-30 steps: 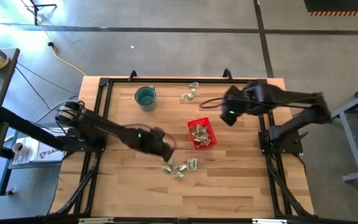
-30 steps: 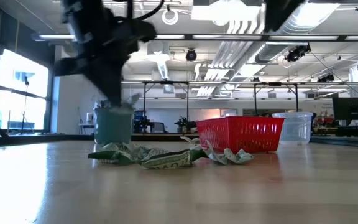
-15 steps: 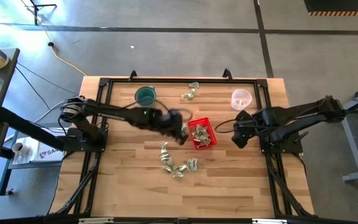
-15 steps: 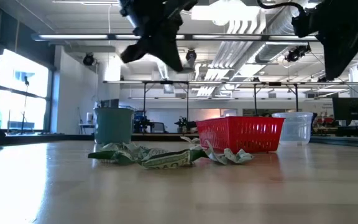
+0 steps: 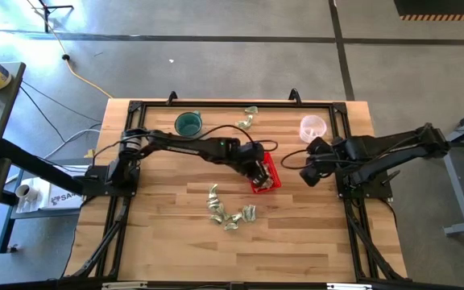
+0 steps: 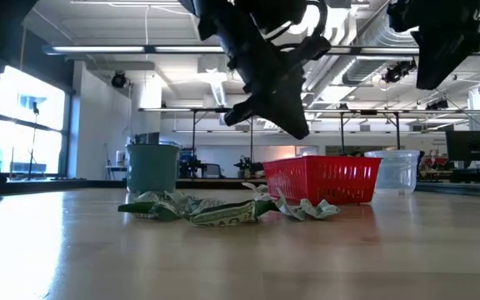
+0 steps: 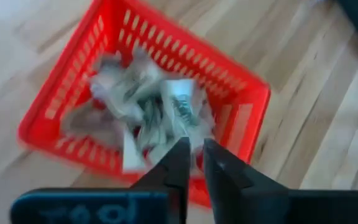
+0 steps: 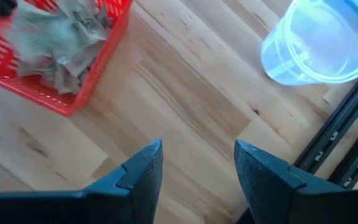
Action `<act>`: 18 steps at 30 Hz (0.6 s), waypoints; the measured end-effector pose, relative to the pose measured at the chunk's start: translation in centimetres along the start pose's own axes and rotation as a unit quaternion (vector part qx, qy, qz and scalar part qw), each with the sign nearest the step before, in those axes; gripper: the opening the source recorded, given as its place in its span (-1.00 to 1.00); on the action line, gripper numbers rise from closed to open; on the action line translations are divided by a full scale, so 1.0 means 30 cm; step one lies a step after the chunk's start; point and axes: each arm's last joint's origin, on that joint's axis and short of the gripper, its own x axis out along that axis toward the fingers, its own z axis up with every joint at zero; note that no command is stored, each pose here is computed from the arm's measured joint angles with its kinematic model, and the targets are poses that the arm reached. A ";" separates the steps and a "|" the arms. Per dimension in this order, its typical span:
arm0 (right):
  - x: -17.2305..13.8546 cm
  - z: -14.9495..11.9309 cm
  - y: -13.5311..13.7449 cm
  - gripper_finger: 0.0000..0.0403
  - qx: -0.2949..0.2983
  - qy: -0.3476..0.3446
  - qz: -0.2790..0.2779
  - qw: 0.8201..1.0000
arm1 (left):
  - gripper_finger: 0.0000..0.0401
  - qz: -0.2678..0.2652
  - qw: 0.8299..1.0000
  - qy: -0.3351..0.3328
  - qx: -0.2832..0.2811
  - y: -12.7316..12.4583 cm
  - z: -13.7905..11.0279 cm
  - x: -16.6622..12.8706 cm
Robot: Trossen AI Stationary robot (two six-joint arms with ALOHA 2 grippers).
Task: Pick and place items into bin
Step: Put the stevia packet into the orange bin
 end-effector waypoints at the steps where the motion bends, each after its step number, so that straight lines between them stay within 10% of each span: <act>1: -0.003 0.003 -0.002 -0.04 0.004 -0.005 0.004 1.000 | -0.54 -0.001 1.000 0.005 0.000 -0.002 0.000 -0.004; 11: 0.027 0.086 0.029 0.12 0.022 -0.038 0.065 0.997 | 0.04 0.109 0.990 0.078 0.038 0.007 -0.081 -0.190; 18: 0.147 0.246 0.024 0.15 0.036 -0.046 0.095 0.994 | 0.04 0.129 0.991 0.017 0.030 -0.124 -0.243 -0.465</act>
